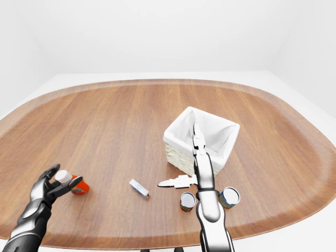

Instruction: Pick up the ketchup, and put it in the basket.

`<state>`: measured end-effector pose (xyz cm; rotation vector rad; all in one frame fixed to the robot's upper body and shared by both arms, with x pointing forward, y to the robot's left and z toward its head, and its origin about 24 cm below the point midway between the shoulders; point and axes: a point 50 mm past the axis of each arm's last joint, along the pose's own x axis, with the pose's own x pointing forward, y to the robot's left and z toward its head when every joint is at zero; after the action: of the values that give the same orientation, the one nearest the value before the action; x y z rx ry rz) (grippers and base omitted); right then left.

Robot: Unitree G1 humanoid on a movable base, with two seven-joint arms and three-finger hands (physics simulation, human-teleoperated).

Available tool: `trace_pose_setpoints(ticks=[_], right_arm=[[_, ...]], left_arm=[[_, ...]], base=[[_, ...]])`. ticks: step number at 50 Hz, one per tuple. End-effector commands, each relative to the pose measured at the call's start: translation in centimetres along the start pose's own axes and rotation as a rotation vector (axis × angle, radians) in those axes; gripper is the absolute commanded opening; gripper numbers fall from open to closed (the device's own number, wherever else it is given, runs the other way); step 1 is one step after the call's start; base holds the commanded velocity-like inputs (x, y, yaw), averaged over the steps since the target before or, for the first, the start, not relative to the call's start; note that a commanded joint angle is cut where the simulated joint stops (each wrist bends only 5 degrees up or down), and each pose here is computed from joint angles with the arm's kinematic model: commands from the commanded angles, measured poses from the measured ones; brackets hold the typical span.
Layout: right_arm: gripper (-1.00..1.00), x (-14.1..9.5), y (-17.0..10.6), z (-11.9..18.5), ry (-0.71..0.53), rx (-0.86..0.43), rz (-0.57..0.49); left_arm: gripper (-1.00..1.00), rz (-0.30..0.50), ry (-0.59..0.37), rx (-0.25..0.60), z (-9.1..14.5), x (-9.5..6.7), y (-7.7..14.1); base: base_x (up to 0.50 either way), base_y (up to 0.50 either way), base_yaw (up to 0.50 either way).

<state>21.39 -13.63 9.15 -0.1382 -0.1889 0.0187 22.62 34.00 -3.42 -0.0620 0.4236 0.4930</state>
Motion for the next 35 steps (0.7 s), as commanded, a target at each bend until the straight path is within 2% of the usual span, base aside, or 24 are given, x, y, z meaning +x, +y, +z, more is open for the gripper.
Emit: trace_pose_setpoints(ticks=[1,5,20,26,35], right_arm=[[1.0,0.0,0.0,0.0,0.001,-0.001,-0.001],[1.0,0.1,0.0,-0.1,0.002,-0.001,0.0],[1.0,0.2,0.2,-0.1,0.002,-0.003,0.009],[1.0,0.2,0.3,-0.2,0.004,-0.002,0.013],[1.0,0.2,0.5,-0.4,0.007,0.0,0.019]], left_arm=[[-0.95,-0.009,-0.003,0.012,-0.1,-0.1,-0.4],[-0.95,-0.013,-0.015,0.009,0.1,-0.1,-0.4],[-0.94,-0.02,0.037,0.021,-0.8,0.1,-0.9],[-0.93,-0.023,0.012,0.037,-0.4,0.0,-1.0],[-0.93,-0.066,-0.225,0.081,3.8,-1.2,-2.6]], base=[[0.0,0.0,0.0],[0.0,0.0,0.0],[0.0,0.0,0.0],[0.0,0.0,0.0],[0.0,0.0,0.0]])
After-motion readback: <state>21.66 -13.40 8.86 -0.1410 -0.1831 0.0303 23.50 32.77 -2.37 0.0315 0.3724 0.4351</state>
